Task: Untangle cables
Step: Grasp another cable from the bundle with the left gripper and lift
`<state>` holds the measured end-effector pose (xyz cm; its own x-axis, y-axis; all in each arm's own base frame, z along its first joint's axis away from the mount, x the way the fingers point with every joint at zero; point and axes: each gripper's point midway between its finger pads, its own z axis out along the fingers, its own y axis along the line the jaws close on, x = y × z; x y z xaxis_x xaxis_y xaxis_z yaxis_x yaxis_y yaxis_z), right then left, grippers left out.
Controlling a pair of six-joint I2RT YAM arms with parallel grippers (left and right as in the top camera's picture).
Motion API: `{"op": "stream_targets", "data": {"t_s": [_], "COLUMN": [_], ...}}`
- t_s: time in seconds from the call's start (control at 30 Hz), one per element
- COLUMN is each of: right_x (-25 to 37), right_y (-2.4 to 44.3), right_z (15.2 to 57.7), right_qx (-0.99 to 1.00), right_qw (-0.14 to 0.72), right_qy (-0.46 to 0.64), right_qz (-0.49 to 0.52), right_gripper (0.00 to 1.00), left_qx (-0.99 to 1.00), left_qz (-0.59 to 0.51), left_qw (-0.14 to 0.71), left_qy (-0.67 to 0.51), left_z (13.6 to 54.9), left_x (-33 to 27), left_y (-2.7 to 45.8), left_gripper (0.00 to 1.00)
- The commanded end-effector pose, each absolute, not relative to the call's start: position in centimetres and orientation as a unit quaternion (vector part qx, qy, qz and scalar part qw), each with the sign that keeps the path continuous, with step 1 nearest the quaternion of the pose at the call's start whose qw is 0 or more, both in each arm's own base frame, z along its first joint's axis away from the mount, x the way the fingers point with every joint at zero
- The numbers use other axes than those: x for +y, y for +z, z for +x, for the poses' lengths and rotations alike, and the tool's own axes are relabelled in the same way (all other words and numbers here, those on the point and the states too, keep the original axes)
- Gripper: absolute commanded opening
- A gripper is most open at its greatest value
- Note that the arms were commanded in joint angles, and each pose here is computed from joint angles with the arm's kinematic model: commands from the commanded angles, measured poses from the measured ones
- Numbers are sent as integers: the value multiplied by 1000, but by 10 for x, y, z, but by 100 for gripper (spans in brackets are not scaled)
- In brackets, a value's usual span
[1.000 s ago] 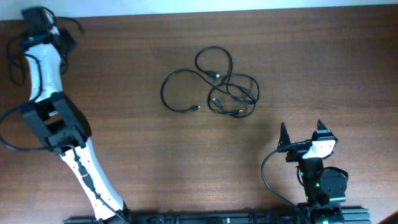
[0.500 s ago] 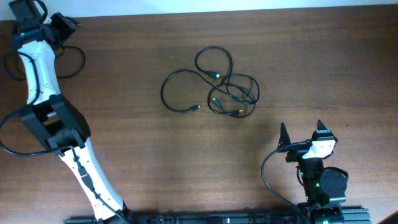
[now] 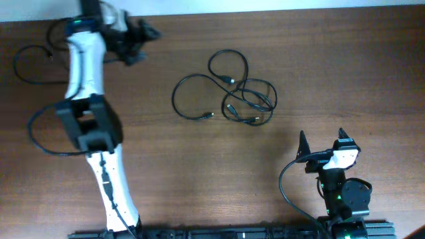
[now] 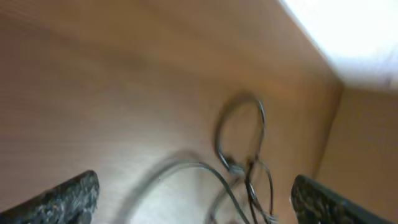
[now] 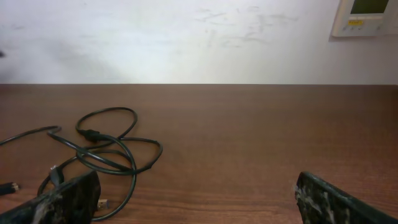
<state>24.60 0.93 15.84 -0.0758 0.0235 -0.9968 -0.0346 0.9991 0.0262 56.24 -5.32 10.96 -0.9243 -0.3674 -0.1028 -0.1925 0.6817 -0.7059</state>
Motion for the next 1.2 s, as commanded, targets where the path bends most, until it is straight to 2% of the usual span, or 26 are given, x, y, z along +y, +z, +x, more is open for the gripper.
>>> {"op": "stream_targets", "data": {"t_s": [0.0,0.13,0.27,0.4,0.5,0.7,0.77,0.8,0.9,0.93,0.97,1.0,1.1,1.17], "right_x": [9,9,9,9,9,9,9,9,9,9,9,9,9,9], "right_y": [155,155,155,155,155,155,155,155,155,155,155,155,155,155], "right_z": [246,246,246,246,246,246,246,246,246,246,246,246,246,246], "right_qx": [735,735,735,735,735,735,735,735,735,735,735,735,735,735], "right_qw": [678,678,678,678,678,678,678,678,678,678,678,678,678,678], "right_qy": [21,21,21,21,21,21,21,21,21,21,21,21,21,21], "right_qz": [-1,-1,-1,-1,-1,-1,-1,-1,-1,-1,-1,-1,-1,-1], "right_gripper": [98,97,98,98,98,97,98,97,97,98,97,98,98,98], "left_qx": [934,972,970,964,973,975,976,977,982,983,983,983,979,965], "left_qz": [-94,-127,-143,-121,-93,-72,-70,-70,-73,-73,-73,-73,-57,-15], "left_qw": [59,-4,-72,-82,-66,-55,-53,-50,-34,-31,-30,-30,-10,21], "left_qy": [-339,-196,-180,-221,-200,-201,-197,-194,-169,-166,-167,-167,-197,-263], "left_z": [525,481,444,434,427,416,415,417,422,423,423,423,430,433], "left_x": [-146,-176,-199,-243,-262,-300,-300,-299,-290,-289,-289,-290,-296,-310], "left_y": [114,84,83,89,85,82,82,81,78,77,77,77,102,150], "left_gripper": [99,99,99,99,99,64,57,46,38,27,11,0,0,0]}}
